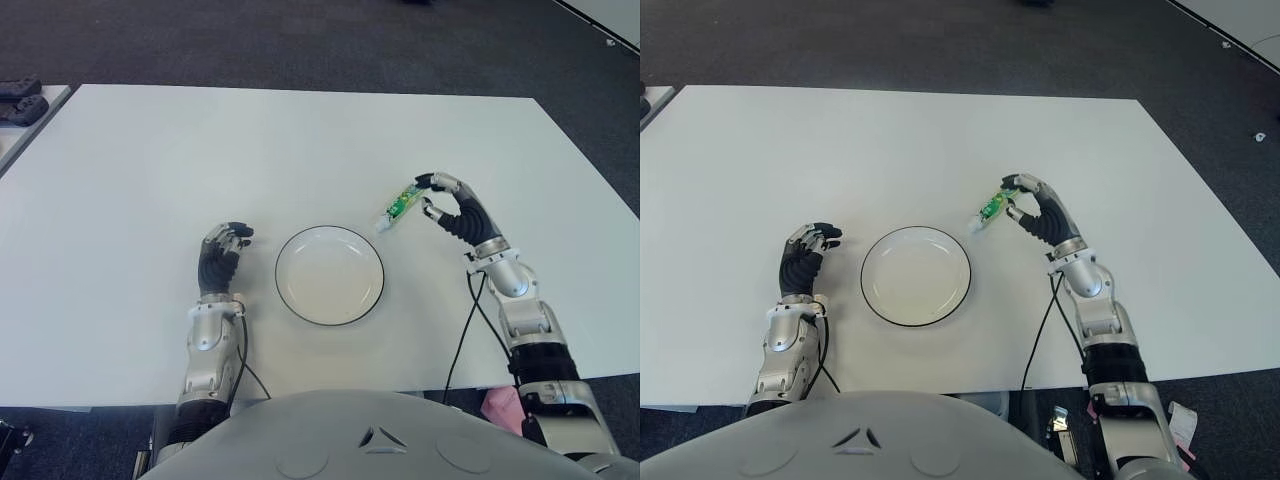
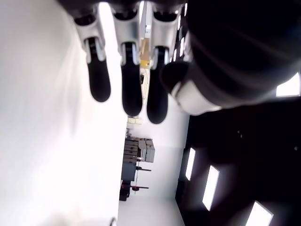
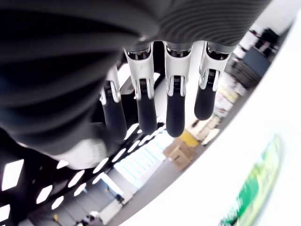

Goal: Put the toothpaste on the table into the plate.

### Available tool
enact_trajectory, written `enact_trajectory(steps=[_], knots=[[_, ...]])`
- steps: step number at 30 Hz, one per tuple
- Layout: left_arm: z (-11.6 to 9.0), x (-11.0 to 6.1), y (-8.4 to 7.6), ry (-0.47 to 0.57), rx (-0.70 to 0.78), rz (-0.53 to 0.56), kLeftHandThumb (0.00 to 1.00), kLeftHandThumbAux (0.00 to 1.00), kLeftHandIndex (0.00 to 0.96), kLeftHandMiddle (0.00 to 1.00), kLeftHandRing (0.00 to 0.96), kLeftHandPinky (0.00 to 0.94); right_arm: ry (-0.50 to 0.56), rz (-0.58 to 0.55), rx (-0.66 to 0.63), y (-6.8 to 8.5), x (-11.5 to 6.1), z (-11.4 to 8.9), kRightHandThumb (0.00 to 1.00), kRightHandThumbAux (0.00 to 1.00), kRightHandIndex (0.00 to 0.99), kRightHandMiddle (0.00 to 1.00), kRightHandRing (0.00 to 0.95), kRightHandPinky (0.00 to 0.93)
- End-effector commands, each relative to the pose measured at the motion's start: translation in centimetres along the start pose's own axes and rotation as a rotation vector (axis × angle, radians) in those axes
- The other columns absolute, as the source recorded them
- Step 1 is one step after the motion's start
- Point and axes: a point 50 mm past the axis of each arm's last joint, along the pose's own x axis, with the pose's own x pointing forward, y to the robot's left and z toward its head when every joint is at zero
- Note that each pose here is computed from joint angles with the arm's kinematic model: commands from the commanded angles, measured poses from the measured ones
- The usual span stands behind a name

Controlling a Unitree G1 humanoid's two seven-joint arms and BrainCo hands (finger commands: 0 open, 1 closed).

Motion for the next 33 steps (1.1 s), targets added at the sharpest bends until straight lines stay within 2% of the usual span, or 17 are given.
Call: enact_trajectory(steps=[1, 8, 11, 18, 24, 33], knots=[[-1.7, -0.6, -0.5, 0.089, -0.016, 0.02, 0.707, 0.725, 0.423, 0.444, 0.389, 0.378, -0.043, 0.024, -0.1, -1.3, 1.1, 0.3, 0.567, 0.492, 0.147, 0.173, 0.169, 0.158], [-1.7, -0.6, -0.7, 0.081, -0.028, 0.02, 0.708, 0.725, 0.423, 0.44, 0.383, 0.371, -0.087, 0.035, -0.253, -2.7, 1.7, 0.8, 0.598, 0.384, 0.069, 0.05, 0.064, 0.11], [-1.7, -0.6, -0.9, 0.079, -0.03, 0.021, 0.709, 0.725, 0.423, 0.435, 0.375, 0.364, -0.111, 0.053, -0.326, -3.3, 2.1, 1.1, 0.611, 0.349, 0.024, 0.016, 0.02, 0.036], [-1.7, -0.6, -1.0, 0.088, -0.035, 0.032, 0.71, 0.724, 0.423, 0.433, 0.373, 0.363, -0.17, 0.153, -0.516, -4.2, 3.7, 0.6, 0.619, 0.273, 0.001, 0.001, 0.001, 0.002], [-1.7, -0.7, -1.1, 0.084, -0.028, 0.033, 0.712, 0.724, 0.423, 0.43, 0.373, 0.367, -0.221, 0.229, -0.609, -4.2, 4.4, 0.1, 0.615, 0.229, 0.0, 0.0, 0.0, 0.0], [-1.7, -0.9, -1.3, 0.085, -0.038, 0.03, 0.711, 0.724, 0.422, 0.43, 0.373, 0.361, -0.307, 0.369, -0.79, -4.0, 5.7, 0.1, 0.526, 0.185, 0.0, 0.0, 0.0, 0.0]])
